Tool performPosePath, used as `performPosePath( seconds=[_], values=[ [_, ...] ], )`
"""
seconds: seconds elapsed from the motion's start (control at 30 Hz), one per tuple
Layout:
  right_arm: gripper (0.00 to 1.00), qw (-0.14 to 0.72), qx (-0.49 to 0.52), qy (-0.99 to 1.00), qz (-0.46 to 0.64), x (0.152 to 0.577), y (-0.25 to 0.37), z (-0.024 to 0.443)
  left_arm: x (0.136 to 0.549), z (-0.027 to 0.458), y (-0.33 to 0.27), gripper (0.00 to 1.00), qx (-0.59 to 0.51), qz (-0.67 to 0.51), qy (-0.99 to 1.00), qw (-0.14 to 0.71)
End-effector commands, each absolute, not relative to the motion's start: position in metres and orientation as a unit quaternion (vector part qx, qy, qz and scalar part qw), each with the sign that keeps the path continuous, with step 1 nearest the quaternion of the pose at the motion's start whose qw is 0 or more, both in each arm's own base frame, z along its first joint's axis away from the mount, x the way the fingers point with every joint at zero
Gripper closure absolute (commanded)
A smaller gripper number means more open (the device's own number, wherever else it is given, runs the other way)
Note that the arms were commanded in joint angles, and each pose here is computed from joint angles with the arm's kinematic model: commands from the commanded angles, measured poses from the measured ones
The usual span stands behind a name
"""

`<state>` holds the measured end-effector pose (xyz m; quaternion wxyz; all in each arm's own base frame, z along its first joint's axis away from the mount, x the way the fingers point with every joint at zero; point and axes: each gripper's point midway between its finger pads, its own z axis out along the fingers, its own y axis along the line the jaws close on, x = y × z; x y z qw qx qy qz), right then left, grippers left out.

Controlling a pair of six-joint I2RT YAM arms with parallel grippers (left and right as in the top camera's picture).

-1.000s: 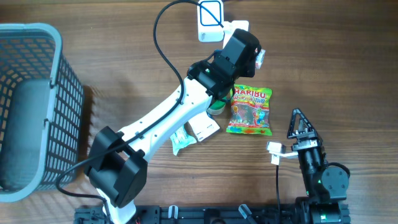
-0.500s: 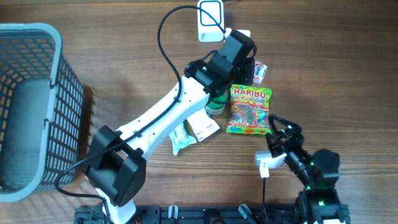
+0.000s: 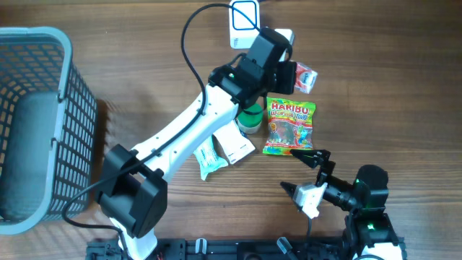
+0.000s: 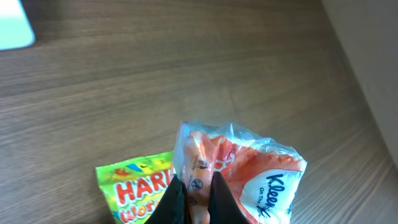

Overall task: Scan the item barcode
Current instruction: 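Move the right gripper toward the Kleenex pack held by the left gripper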

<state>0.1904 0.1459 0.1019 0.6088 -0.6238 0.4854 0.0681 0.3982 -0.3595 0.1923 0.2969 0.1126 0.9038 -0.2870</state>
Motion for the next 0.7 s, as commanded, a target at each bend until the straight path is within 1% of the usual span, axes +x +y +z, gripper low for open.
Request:
performPosePath(
  seconds=[0.0,0.07,0.1,0.13,0.17,0.2,0.23,0.27,0.3,0.37,0.43,0.47,0.5,0.57,0.6,0.67],
  values=[
    [0.00,0.599,-0.445,0.635,0.202,0.207,0.140,0.118,0.416,0.187,-0.341,0.96,0.097,-0.280,0.907,0.299],
    [0.00,0.613,-0.333,0.680,0.224,0.227,0.127,0.135,0.419,0.187,-0.337,0.96,0.093,-0.278,0.908,0.300],
    [0.00,0.622,-0.259,0.694,0.251,0.236,0.120,0.149,0.419,0.187,-0.337,0.96,0.092,-0.278,0.908,0.300],
    [0.01,0.626,-0.184,0.697,0.298,0.242,0.116,0.165,0.419,0.186,-0.336,0.96,0.092,-0.278,0.908,0.299],
    [0.00,0.607,-0.101,0.693,0.375,0.242,0.115,0.180,0.417,0.186,-0.337,0.96,0.094,-0.277,0.909,0.298],
    [0.00,0.546,0.001,0.701,0.460,0.242,0.115,0.180,0.417,0.186,-0.337,0.96,0.094,-0.277,0.909,0.297],
    [0.00,0.528,0.044,0.710,0.464,0.246,0.110,0.172,0.417,0.185,-0.337,0.96,0.094,-0.277,0.909,0.296],
    [0.00,0.510,0.113,0.717,0.461,0.254,0.098,0.161,0.417,0.185,-0.337,0.96,0.094,-0.277,0.909,0.296],
    [0.00,0.493,0.153,0.720,0.464,0.256,0.094,0.154,0.416,0.185,-0.338,0.96,0.095,-0.280,0.909,0.294],
    [0.00,0.419,0.247,0.725,0.488,0.255,0.090,0.131,0.409,0.187,-0.344,0.96,0.106,-0.303,0.906,0.276],
    [0.01,0.381,0.266,0.727,0.505,0.250,0.096,0.124,0.400,0.188,-0.350,0.96,0.120,-0.334,0.901,0.251],
    [0.12,0.381,0.260,0.728,0.507,0.249,0.097,0.125,0.394,0.189,-0.353,0.96,0.133,-0.347,0.897,0.240],
    [0.17,0.384,0.259,0.727,0.508,0.250,0.097,0.127,0.391,0.187,-0.353,0.96,0.141,-0.348,0.897,0.232],
    [0.37,0.392,0.258,0.722,0.508,0.251,0.096,0.130,0.384,0.180,-0.349,0.96,0.139,-0.338,0.906,0.214],
    [0.38,0.399,0.251,0.718,0.512,0.252,0.096,0.135,0.380,0.174,-0.345,0.96,0.148,-0.328,0.910,0.205],
    [0.29,0.414,0.237,0.708,0.520,0.253,0.097,0.146,0.371,0.165,-0.339,0.96,0.164,-0.312,0.917,0.187]
  ],
)
